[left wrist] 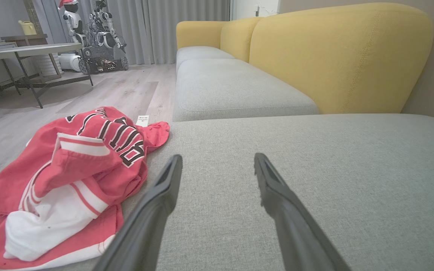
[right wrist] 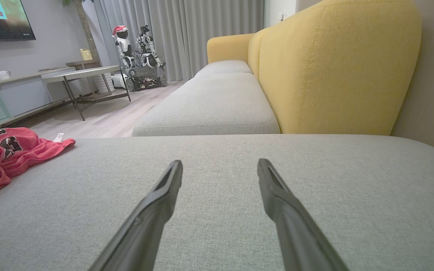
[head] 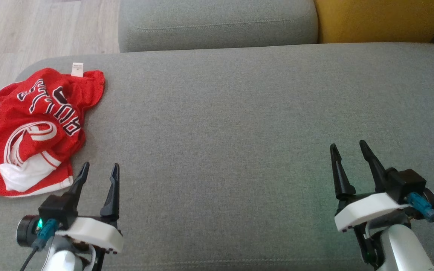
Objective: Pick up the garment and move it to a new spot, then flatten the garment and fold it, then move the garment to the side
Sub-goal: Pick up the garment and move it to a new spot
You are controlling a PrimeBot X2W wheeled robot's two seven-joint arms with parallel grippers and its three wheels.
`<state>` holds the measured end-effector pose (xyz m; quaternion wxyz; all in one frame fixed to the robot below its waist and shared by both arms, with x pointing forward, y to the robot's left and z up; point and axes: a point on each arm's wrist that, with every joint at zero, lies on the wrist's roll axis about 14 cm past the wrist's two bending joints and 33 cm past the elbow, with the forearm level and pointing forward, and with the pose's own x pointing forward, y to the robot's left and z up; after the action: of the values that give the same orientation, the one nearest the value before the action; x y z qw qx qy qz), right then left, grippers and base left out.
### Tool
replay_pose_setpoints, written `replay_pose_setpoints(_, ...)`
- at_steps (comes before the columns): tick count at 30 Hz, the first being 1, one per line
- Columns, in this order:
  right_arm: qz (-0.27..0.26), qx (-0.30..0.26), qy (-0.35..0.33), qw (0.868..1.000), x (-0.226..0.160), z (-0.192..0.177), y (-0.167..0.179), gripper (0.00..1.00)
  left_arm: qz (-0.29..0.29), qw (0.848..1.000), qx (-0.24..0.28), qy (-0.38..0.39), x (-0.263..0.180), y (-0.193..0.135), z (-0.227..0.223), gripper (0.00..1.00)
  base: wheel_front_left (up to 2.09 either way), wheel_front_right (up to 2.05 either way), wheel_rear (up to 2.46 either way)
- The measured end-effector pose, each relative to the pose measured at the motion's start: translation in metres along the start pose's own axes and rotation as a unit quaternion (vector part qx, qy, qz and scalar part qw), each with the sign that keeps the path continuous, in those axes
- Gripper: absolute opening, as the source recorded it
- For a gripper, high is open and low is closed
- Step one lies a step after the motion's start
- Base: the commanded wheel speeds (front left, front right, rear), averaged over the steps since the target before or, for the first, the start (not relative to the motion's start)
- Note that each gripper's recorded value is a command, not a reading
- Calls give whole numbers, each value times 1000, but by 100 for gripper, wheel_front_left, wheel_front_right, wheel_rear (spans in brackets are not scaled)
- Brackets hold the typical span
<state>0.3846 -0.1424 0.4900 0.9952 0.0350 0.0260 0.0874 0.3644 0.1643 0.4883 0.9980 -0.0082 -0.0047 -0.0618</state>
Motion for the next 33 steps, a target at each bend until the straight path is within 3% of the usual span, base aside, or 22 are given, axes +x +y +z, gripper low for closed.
replay_pose_setpoints(16, 7, 9, -3, 1000, 7, 1, 5, 100, 20, 1000, -6, -2, -5, 11, 1, 100, 0, 0, 0)
replay_pose_setpoints(24, 63, 11, -13, 998, 24, 8, 43, 100, 70, 998, -4, -10, -22, 41, 7, 100, 0, 0, 0)
replay_pose_setpoints(33, 159, 16, -15, 987, 41, 12, 111, 100, 166, 986, -1, -14, -68, 92, 10, 100, 0, 0, 0)
